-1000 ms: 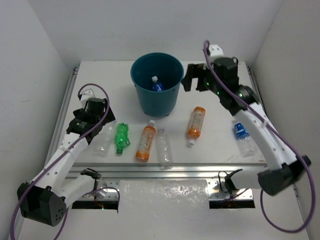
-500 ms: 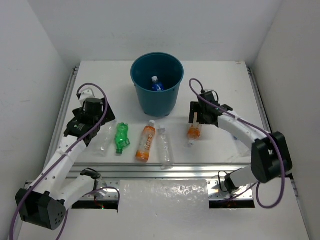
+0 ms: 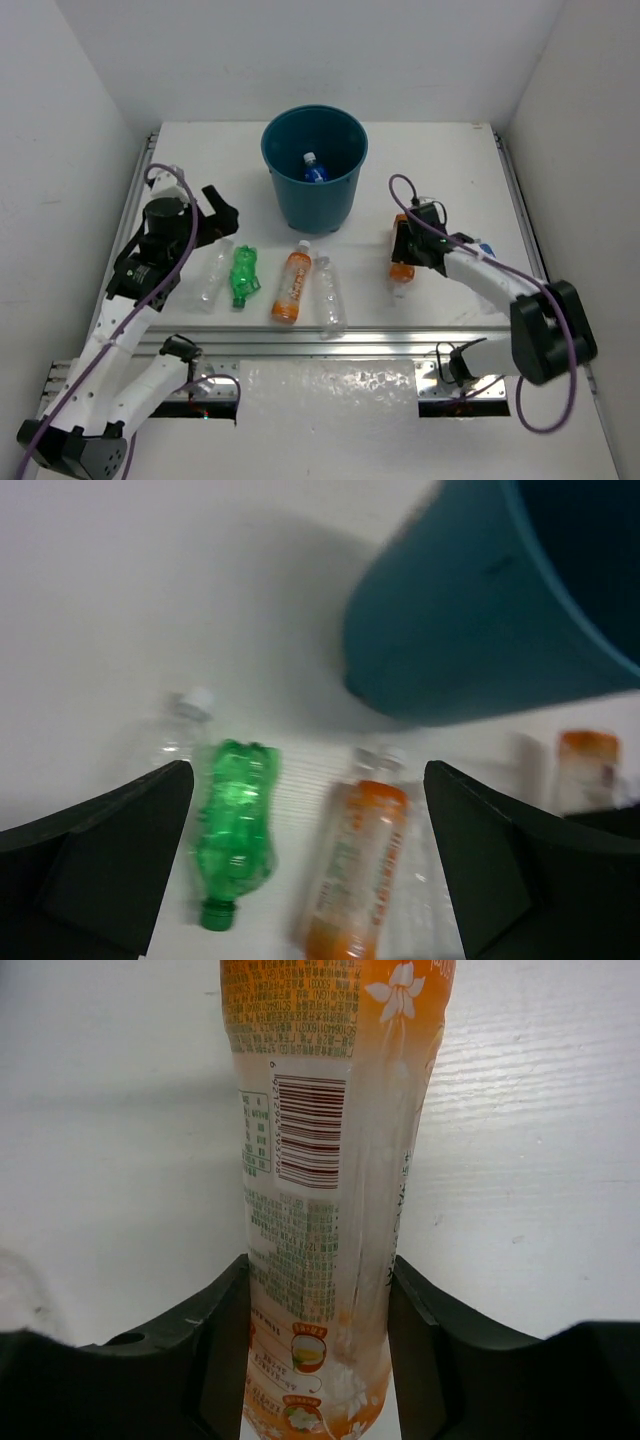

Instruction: Put the plastic bottles in the bin

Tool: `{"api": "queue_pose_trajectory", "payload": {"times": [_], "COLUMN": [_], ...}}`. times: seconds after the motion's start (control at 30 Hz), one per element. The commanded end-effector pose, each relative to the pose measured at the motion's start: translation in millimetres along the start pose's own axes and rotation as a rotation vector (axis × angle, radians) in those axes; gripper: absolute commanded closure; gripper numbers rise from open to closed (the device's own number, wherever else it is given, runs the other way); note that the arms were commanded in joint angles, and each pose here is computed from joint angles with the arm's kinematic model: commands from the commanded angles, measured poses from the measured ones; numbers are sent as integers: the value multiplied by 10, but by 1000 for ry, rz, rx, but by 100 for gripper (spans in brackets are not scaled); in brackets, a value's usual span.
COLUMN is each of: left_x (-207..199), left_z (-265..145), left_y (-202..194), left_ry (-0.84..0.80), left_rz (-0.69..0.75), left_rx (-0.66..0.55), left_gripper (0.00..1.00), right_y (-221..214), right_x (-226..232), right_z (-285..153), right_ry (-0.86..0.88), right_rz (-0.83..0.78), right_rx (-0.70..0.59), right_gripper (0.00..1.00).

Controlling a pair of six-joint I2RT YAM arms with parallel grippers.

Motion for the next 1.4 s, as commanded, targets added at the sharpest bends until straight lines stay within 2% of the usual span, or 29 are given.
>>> {"api": "queue_pose_trajectory", "payload": {"times": [0.0, 0.07, 0.1, 0.17, 0.2, 0.23, 0.33, 0.4, 0.5, 0.67, 0.7, 0.77, 0.8, 0.83, 0.87, 0.9, 0.93, 0.97, 1.0, 1.03, 1.07, 1.1, 1.13, 1.17, 1.2, 1.23, 1.27, 1.33, 1.37], "left_x": [-756, -1023, -1303, -1561, -1769, -1887, -2295, -2562, -2799, -2933, -2964, -3011, -3032, -3034, -3032, -3006, -2982, -2920, -2853, -2753, -2600, -2495, -2312, -2175, -2070, -1871, -1864, -1751, -1784], "left_z": [-348, -503, -688, -805, -957, -957, -1117, -1224, -1251, -1129, -1120, -1162, -1153, -1153, -1152, -1102, -1077, -974, -866, -804, -566, -454, -376, -165, -42, 40, 201, 286, 445], "left_y": [410, 490, 557, 579, 591, 559, 492, 414, 340, 311, 312, 366, 381, 412, 464, 527, 583, 696, 714, 844, 963, 1062, 1286, 1366, 1452, 1699, 1712, 1962, 1954], "left_ry": [-399, -537, -690, -827, -948, -994, -1147, -1213, -1217, -1176, -1185, -1212, -1213, -1207, -1194, -1149, -1113, -1028, -948, -855, -682, -588, -485, -358, -303, -242, -211, -141, -125], "left_rz": [-55, -70, -75, -76, -70, -62, -26, 9, 44, 58, 57, 56, 55, 54, 50, 41, 41, 30, 33, 29, 12, 6, -1, -3, -8, -37, -26, -26, -10], "left_rx": [-110, -133, -153, -160, -180, -168, -141, -125, -111, -78, -80, -95, -98, -104, -112, -132, -135, -174, -170, -172, -200, -214, -238, -247, -248, -272, -259, -313, -301], "left_gripper": [2, 1, 1, 0, 0, 0, 0, 0, 0, 2, 5, 30, 54, 84, 89, 91, 94, 95, 96, 96, 96, 96, 96, 96, 96, 96, 95, 89, 87], "right_y": [377, 397, 319, 262, 219, 75, -65, -59, -108, -165, -204, -212, -213, -197, -187, -141, -136, -95, 109, 137, 247, 549, 533, 673, 726, 792, 848, 994, 1085], "right_x": [311, 522, 778, 1048, 1146, 1271, 1391, 1431, 1441, 1427, 1417, 1424, 1425, 1427, 1424, 1439, 1423, 1424, 1447, 1356, 1300, 1194, 1022, 968, 853, 629, 542, 259, 96], "right_z": [-485, -755, -1080, -1476, -1681, -1963, -2430, -2585, -2783, -2959, -2977, -2998, -2984, -2972, -2960, -2947, -2884, -2849, -2755, -2563, -2420, -2308, -2139, -2074, -1967, -1838, -1780, -1642, -1603], "right_ry": [218, 386, 592, 809, 907, 1069, 1296, 1356, 1436, 1508, 1527, 1543, 1539, 1531, 1520, 1497, 1459, 1425, 1322, 1190, 1081, 907, 770, 677, 579, 429, 363, 197, 139], "right_rz": [-27, -79, -166, -258, -300, -366, -428, -431, -463, -509, -518, -526, -524, -520, -525, -515, -500, -478, -415, -360, -311, -238, -224, -220, -215, -220, -224, -200, -164], "right_rx": [-169, -195, -172, -150, -139, -71, -24, -31, -16, -22, -2, 4, 0, -10, -24, -48, -42, -56, -146, -130, -156, -264, -232, -253, -256, -268, -276, -303, -315], "right_gripper": [72, 72, 72, 72, 71, 71, 71, 70, 70, 70, 70, 68, 68, 67, 62, 56, 46, 29, 1, 1, 1, 1, 1, 1, 1, 1, 1, 1, 1]}}
Point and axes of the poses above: each gripper's point midway between its finger pads, its own z axis out along the fingers, its own x axis along the line the jaws close on, y = z × x, the point moved 1 cm from there along -z, back along the fingers, and after that the axes turned 14 degrees about z, right-handed, at the moved point
